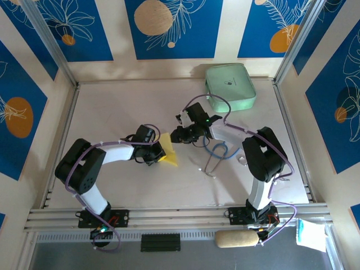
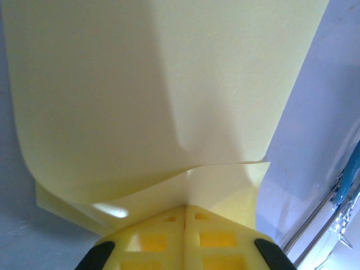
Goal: Fold a paper plane with a square sheet of paper (pick it up from the middle)
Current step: Third fold the triangle at the center of the table.
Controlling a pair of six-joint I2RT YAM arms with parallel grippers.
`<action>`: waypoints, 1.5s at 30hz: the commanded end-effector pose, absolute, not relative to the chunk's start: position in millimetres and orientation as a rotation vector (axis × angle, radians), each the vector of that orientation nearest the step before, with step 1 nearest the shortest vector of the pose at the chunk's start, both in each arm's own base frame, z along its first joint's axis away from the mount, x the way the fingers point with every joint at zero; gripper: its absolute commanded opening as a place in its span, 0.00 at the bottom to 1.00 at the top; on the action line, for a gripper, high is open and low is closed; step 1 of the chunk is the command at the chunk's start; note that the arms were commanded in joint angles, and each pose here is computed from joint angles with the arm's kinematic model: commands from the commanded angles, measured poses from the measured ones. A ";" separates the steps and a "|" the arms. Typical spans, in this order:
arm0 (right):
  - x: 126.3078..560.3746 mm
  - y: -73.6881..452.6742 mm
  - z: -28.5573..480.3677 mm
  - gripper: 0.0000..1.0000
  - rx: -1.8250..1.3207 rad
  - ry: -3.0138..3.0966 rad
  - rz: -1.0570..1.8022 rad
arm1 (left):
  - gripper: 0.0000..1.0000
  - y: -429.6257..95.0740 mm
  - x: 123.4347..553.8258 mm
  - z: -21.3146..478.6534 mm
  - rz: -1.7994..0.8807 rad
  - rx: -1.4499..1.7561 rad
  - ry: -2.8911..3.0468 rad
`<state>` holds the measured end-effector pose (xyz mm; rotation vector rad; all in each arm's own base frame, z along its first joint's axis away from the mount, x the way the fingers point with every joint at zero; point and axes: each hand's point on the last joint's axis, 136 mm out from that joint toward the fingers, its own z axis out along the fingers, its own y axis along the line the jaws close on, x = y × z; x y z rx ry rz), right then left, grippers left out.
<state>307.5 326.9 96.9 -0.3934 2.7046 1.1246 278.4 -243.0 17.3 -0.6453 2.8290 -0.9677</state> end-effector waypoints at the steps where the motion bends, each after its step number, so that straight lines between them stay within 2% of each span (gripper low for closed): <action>1: 275.2 326.6 86.6 0.19 -0.452 2.799 1.198 | 0.07 -224.8 258.7 -12.3 -0.790 -0.718 2.927; 16: 240.5 336.9 46.0 0.08 -0.612 2.916 1.142 | 0.07 -225.1 260.5 -11.6 -0.804 -0.721 2.909; 45: 239.0 329.4 19.0 0.06 -0.631 2.988 0.975 | 0.07 -225.5 260.7 -10.6 -0.803 -0.716 2.913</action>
